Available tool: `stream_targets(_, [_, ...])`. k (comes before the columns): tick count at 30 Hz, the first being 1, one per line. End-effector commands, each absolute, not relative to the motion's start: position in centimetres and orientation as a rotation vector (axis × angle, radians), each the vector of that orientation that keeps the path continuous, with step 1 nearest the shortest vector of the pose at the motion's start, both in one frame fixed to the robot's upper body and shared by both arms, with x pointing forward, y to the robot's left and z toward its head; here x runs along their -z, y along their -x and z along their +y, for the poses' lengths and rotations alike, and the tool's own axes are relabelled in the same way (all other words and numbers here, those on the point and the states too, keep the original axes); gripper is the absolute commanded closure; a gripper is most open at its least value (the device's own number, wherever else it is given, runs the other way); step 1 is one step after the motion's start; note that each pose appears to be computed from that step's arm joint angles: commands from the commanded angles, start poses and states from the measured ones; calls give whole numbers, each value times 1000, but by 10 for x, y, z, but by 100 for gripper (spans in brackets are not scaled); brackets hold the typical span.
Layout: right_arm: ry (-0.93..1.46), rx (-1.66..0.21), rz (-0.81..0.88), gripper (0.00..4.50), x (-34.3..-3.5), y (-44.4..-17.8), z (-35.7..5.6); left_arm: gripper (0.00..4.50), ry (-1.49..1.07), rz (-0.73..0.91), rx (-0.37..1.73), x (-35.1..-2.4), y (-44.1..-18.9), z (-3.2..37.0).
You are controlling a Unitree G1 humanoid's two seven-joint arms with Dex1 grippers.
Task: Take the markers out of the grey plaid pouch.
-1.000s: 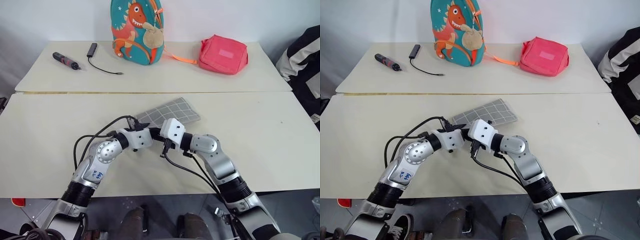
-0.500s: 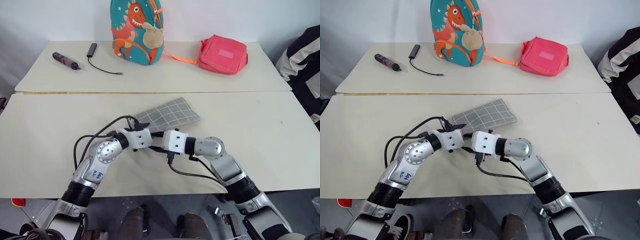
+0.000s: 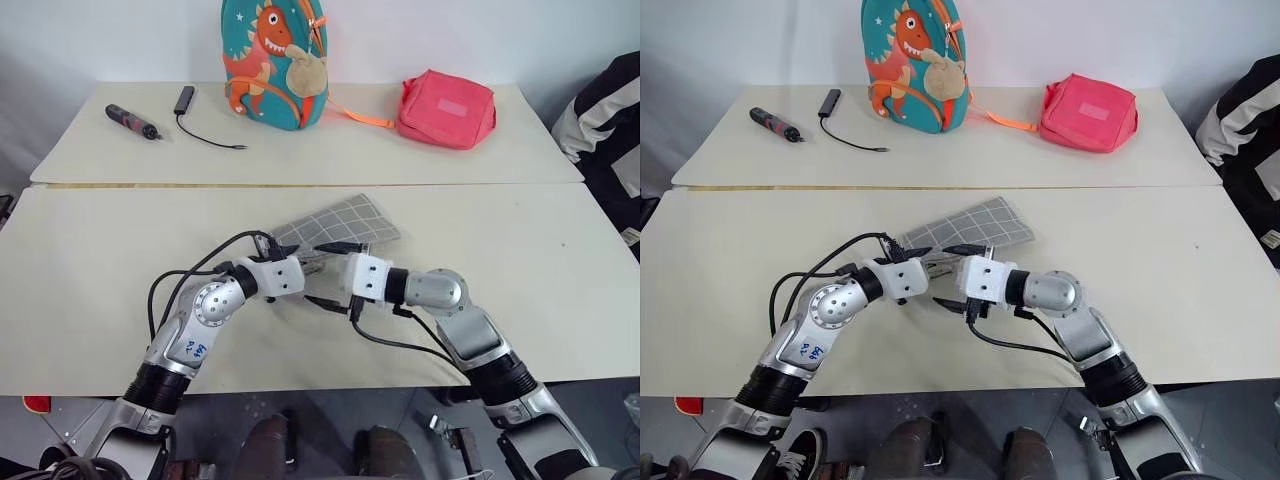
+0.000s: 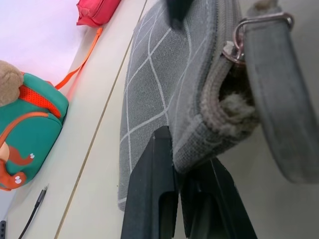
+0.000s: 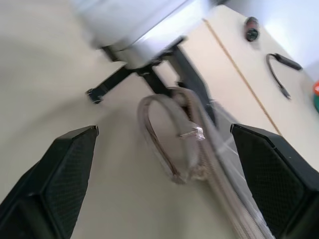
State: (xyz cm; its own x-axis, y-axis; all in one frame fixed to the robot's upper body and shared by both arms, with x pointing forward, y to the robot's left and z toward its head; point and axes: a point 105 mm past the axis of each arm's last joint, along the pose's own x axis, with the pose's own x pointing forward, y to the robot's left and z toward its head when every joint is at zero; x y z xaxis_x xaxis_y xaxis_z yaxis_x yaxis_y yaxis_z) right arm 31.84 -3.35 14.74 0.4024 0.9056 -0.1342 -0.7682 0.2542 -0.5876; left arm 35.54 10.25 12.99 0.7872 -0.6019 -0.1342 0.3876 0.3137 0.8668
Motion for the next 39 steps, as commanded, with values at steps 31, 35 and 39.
stream_targets(31, [-205, -950, 148, 4, -120, -316, -16, 450, -1048, -299, 654, -148, -356, 85])
stream_targets(35, [-219, -943, 122, 41, -123, -323, -14, 450, -1046, -298, 656, -148, -355, 84])
stream_targets(39, [-229, -953, 118, 159, -124, -324, -5, 450, -1038, -298, 660, -148, -354, 81])
